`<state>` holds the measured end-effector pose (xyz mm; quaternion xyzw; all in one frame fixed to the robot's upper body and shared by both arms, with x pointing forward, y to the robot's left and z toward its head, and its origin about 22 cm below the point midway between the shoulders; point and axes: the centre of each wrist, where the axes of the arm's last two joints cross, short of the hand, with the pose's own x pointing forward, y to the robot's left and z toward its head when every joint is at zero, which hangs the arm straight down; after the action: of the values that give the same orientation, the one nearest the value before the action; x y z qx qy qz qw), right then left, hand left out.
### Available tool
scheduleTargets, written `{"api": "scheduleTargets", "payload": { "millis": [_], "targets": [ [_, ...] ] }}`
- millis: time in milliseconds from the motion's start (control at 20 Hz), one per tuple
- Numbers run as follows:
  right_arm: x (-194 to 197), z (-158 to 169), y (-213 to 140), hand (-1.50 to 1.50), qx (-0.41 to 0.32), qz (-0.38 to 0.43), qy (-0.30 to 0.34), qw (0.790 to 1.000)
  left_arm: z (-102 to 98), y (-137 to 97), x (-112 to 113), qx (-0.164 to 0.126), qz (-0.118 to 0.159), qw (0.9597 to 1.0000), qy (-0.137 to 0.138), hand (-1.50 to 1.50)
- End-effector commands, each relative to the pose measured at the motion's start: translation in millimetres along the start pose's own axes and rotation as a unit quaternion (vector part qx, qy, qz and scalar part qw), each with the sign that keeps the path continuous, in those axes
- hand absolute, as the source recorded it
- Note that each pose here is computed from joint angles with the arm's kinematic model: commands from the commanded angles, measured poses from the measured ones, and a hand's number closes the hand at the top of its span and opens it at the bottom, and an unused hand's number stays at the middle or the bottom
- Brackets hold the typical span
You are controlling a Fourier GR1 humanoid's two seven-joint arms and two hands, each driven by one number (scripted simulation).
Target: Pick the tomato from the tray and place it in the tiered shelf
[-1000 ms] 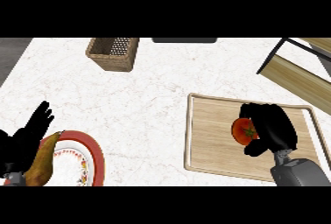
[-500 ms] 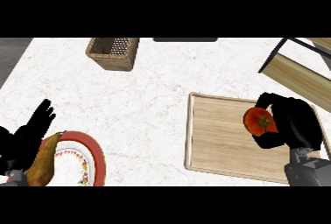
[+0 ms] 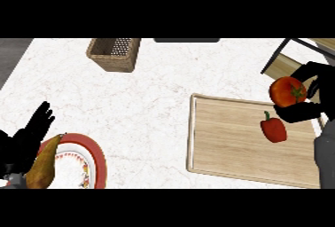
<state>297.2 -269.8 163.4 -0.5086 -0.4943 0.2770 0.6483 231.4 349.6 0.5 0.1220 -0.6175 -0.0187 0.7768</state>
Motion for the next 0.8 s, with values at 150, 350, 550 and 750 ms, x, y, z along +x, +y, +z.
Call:
{"api": "scheduleTargets", "payload": {
  "millis": [150, 350, 550, 750],
  "targets": [
    [-4, 33, -82, 1.5, -0.05, -0.122, 0.005, 0.991, 2, 6, 2, 0.007, 0.005, 1.0, 0.005, 0.0],
    [20, 47, -115, 1.5, -0.09, -0.16, 0.012, 0.983, -14, 4, 1, 0.004, 0.007, 0.9999, 0.013, 0.0],
    [16, 54, -149, 1.5, -0.102, -0.163, 0.005, 0.981, -4, 2, -13, 0.002, 0.001, 0.9999, 0.011, 0.0],
    [25, 58, -183, 1.5, -0.163, -0.165, 0.013, 0.973, -3, -2, -5, -0.006, -0.004, 1.0, 0.005, 0.0]
  ]
}}
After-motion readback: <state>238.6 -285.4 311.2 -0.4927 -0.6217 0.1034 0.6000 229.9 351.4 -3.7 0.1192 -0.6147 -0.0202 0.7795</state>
